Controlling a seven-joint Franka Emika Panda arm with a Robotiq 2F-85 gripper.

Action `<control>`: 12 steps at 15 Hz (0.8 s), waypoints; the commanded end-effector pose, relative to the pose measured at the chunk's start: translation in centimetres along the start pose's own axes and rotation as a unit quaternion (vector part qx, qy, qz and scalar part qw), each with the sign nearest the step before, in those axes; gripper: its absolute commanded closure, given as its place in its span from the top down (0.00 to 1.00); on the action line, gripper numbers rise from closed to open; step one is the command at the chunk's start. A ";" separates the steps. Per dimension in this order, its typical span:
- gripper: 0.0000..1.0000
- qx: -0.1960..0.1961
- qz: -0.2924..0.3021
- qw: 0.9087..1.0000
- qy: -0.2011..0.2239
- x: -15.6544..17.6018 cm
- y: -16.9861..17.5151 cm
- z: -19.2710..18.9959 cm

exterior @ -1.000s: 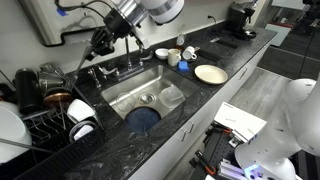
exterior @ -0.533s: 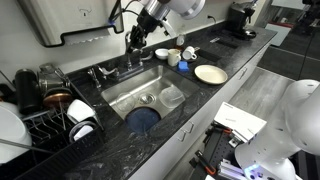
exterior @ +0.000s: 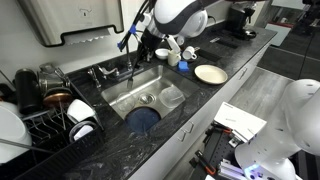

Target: Pick up the folk from the dish dryer and put it in the sink

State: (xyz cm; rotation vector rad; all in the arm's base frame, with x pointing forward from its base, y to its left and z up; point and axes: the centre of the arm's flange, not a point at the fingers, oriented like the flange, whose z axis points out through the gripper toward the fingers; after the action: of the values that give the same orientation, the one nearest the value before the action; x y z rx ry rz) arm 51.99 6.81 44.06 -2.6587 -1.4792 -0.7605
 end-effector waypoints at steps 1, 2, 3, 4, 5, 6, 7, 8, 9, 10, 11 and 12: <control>0.01 -0.028 0.015 0.999 0.014 0.7 -2.3 2.9; 0.01 -0.036 0.018 0.999 0.015 1.0 -2.5 4.2; 0.01 -0.043 0.020 0.999 0.012 1.2 -2.8 5.3; 0.01 -0.049 0.022 0.999 0.010 1.3 -3.1 6.2; 0.01 -0.054 0.023 0.998 0.007 1.3 -3.2 7.3; 0.01 -0.060 0.023 0.998 0.003 1.3 -3.3 8.5; 0.01 -0.065 0.023 0.998 -0.001 1.2 -3.4 9.4; 0.01 -0.070 0.024 0.997 -0.007 1.0 -3.3 10.4; 0.01 -0.073 0.026 0.997 -0.011 0.7 -3.3 11.2; 0.01 -0.080 0.028 0.996 -0.016 0.4 -3.1 11.9; 0.01 -0.083 0.029 0.996 -0.020 0.1 -3.0 12.5; 0.01 -0.088 0.031 0.995 -0.024 -0.2 -2.8 13.1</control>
State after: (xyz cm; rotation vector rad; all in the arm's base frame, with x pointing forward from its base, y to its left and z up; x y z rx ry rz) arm 53.64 10.77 33.16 -2.8066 -1.4034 -0.8493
